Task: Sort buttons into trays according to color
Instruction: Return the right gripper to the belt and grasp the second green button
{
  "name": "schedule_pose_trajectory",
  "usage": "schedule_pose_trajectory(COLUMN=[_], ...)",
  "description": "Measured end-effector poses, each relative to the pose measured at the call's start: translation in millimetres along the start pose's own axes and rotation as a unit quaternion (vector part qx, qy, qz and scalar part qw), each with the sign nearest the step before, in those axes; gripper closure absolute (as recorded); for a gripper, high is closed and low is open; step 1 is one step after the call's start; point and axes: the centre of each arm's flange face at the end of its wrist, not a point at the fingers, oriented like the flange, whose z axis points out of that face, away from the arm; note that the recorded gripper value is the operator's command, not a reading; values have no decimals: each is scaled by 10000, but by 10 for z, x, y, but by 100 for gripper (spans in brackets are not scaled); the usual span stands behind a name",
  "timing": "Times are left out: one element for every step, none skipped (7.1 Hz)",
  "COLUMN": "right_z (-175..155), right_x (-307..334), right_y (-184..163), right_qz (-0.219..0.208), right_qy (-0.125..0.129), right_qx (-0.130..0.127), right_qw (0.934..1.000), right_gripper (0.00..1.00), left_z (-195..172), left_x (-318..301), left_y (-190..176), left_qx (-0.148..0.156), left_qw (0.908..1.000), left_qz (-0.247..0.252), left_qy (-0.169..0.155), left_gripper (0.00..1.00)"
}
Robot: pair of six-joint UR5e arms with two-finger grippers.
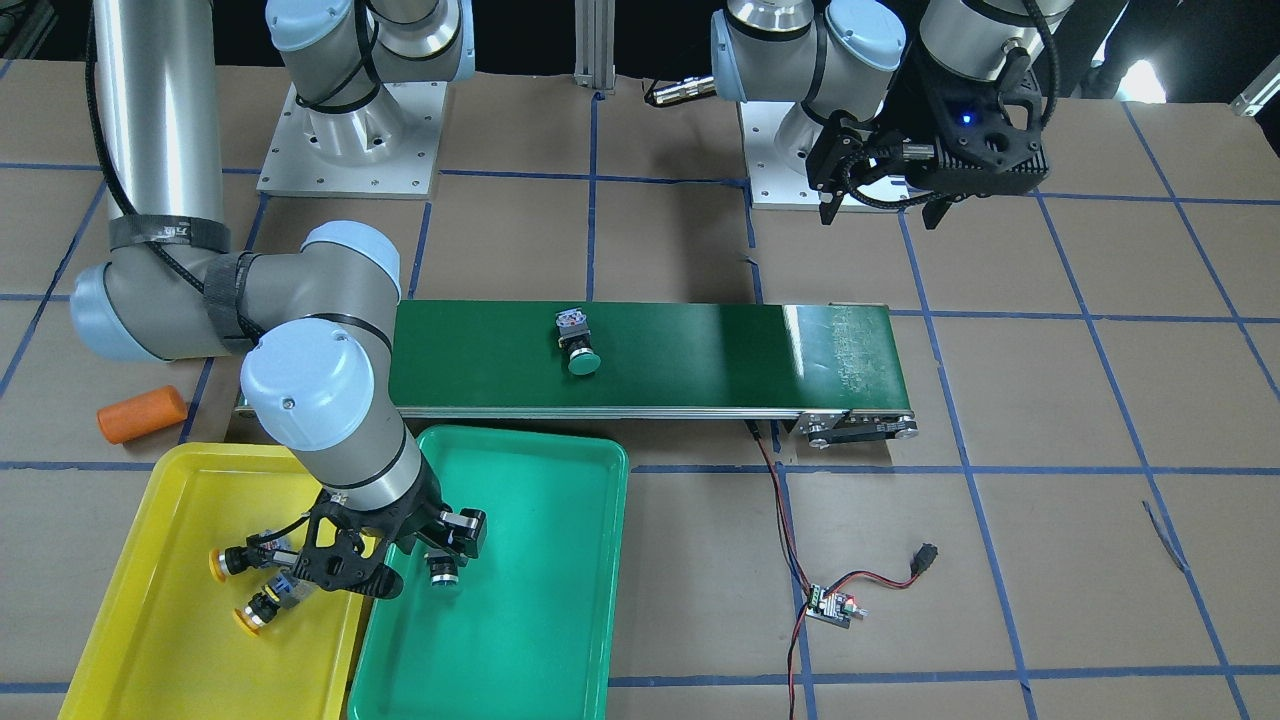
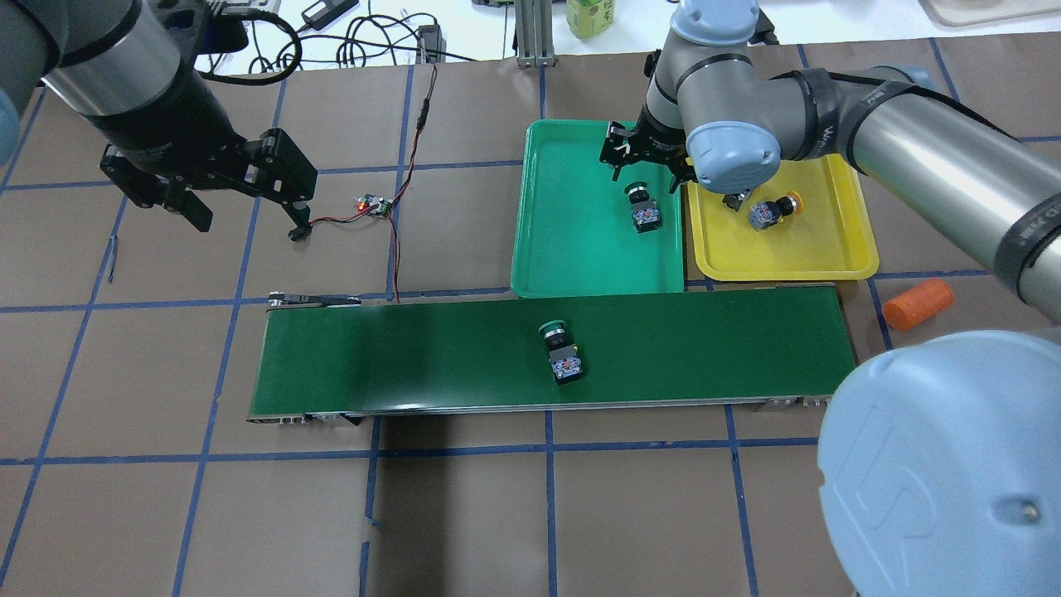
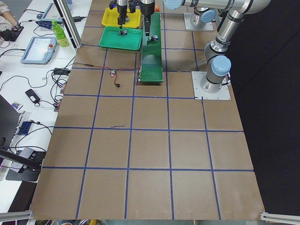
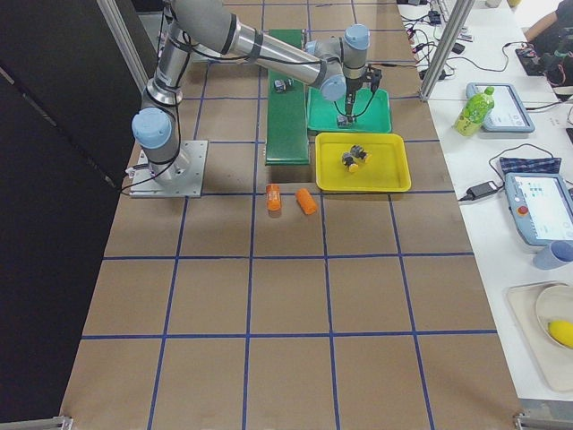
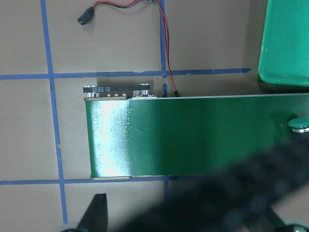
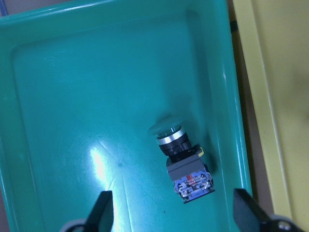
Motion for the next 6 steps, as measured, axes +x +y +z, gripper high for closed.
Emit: schedule_pose_trajectory(right_z=[-364, -778, -1124, -1222, -1114, -995], right_x=[49, 141, 271, 393, 502, 541], right_y=[201, 548, 991, 1353, 1644, 1762], right_qz=[12, 14, 0, -9, -8, -14], right_qy=[67, 128, 143, 152, 180, 164], right_qx=[-156, -256, -227, -243, -353, -366], right_qw=[9999, 9996, 9996, 9996, 9992, 9992], right_gripper=[0, 0, 0, 0, 0, 0], left_z=[-21, -29, -34, -30, -16, -10], left_x=[1, 2, 1, 2, 5, 6], left_y=[12, 19, 15, 1, -13, -17], left_qx=[25, 35, 50, 71, 84, 89], left_qw=[10000, 10000, 10000, 10000, 10000, 10000], left_qz=[3, 3, 3, -5, -20, -12], left_qy=[0, 5, 0, -4, 1, 2], left_gripper=[0, 0, 0, 0, 0, 0])
